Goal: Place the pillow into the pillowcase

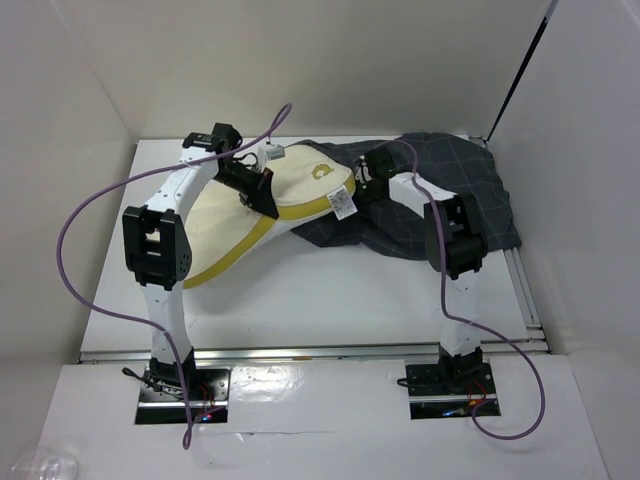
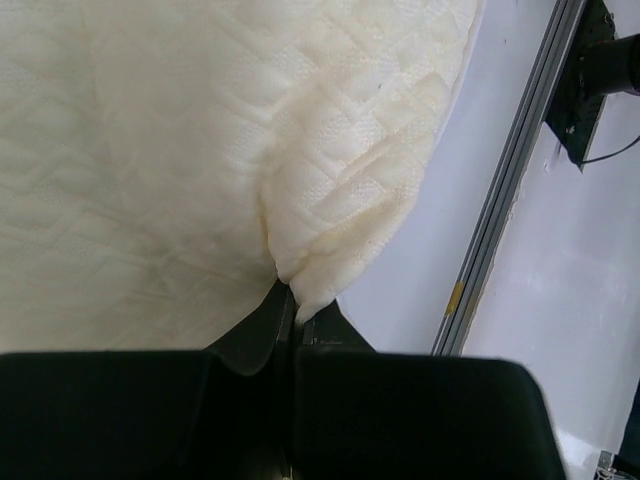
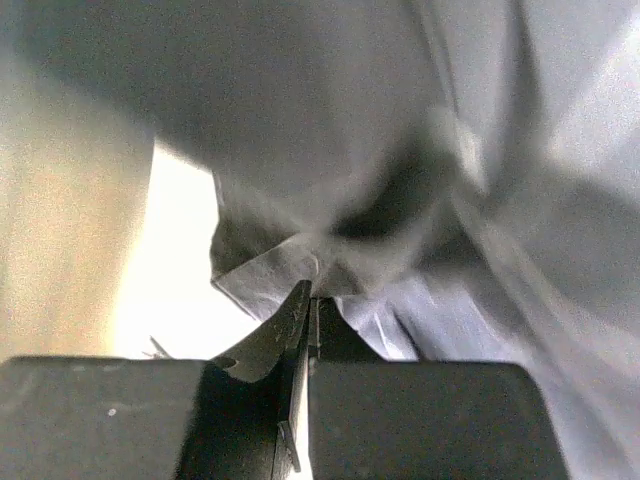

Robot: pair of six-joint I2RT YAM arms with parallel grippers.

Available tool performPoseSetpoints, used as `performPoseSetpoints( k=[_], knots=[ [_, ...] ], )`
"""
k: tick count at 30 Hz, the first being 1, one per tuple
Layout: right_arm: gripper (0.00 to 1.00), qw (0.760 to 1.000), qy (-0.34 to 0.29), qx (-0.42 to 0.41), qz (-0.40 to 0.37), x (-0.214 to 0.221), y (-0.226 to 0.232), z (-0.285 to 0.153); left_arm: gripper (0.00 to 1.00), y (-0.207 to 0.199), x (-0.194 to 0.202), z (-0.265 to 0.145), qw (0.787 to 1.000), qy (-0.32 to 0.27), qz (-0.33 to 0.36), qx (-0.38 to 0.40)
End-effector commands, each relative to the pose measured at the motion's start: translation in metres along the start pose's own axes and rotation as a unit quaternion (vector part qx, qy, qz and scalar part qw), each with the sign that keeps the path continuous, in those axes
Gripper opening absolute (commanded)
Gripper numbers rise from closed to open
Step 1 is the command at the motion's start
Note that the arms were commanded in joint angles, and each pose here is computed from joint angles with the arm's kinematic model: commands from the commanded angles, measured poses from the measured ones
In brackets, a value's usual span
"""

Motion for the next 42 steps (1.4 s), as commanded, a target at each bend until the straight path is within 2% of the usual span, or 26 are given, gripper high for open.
performPoseSetpoints(
  k=[1, 6, 10, 19, 24, 30, 32, 36, 39, 42],
  knots=[
    [0.0, 0.998, 0.0, -0.024, -0.055, 0.002, 0.019, -0.061, 0.0, -0.007, -0.008, 0.004, 1.0, -0.017, -0.005, 0.022],
    [0.0, 0.997, 0.015, -0.018, -0.078, 0.008, 0.003, -0.1, 0.0, 0.006, -0.008, 0.01, 1.0, -0.014, -0.018, 0.003],
    [0.0, 0.996, 0.027, -0.028, -0.086, 0.014, 0.011, -0.125, 0.0, 0.013, -0.011, 0.015, 1.0, -0.015, -0.016, -0.014],
    [0.0, 0.991, 0.045, -0.076, -0.097, 0.033, 0.023, -0.132, 0.0, 0.033, -0.009, 0.026, 0.998, -0.007, -0.038, -0.049],
    [0.0, 0.987, 0.045, -0.083, -0.127, 0.032, 0.038, -0.134, 0.0, 0.037, -0.008, 0.03, 0.996, 0.003, -0.034, -0.078],
    [0.0, 0.988, 0.029, -0.061, -0.139, 0.027, 0.035, -0.142, 0.0, 0.051, 0.017, 0.035, 0.992, 0.038, -0.035, -0.115],
    [0.0, 0.988, 0.025, -0.061, -0.142, 0.027, 0.037, -0.145, 0.0, 0.053, 0.019, 0.03, 0.99, 0.033, -0.025, -0.134],
    [0.0, 0.988, 0.013, -0.056, -0.146, 0.025, 0.039, -0.155, 0.0, 0.066, 0.048, 0.037, 0.983, 0.054, -0.032, -0.174],
    [0.0, 0.988, 0.013, -0.056, -0.147, 0.029, 0.04, -0.158, 0.0, 0.077, 0.052, 0.032, 0.975, 0.051, -0.035, -0.215],
    [0.0, 0.987, 0.009, -0.061, -0.15, 0.028, 0.042, -0.158, 0.0, 0.08, 0.048, 0.033, 0.973, 0.042, -0.048, -0.222]
  ],
)
Point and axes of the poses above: each gripper's point midway between its finger pads, its own z axis out along the fingers, its own y axis along the line the jaws close on, x = y × z, the point moved 2 cm from there along -z, back along the fingers, and after that the axes turned 12 degrees about -z, right-handed, at the moved point
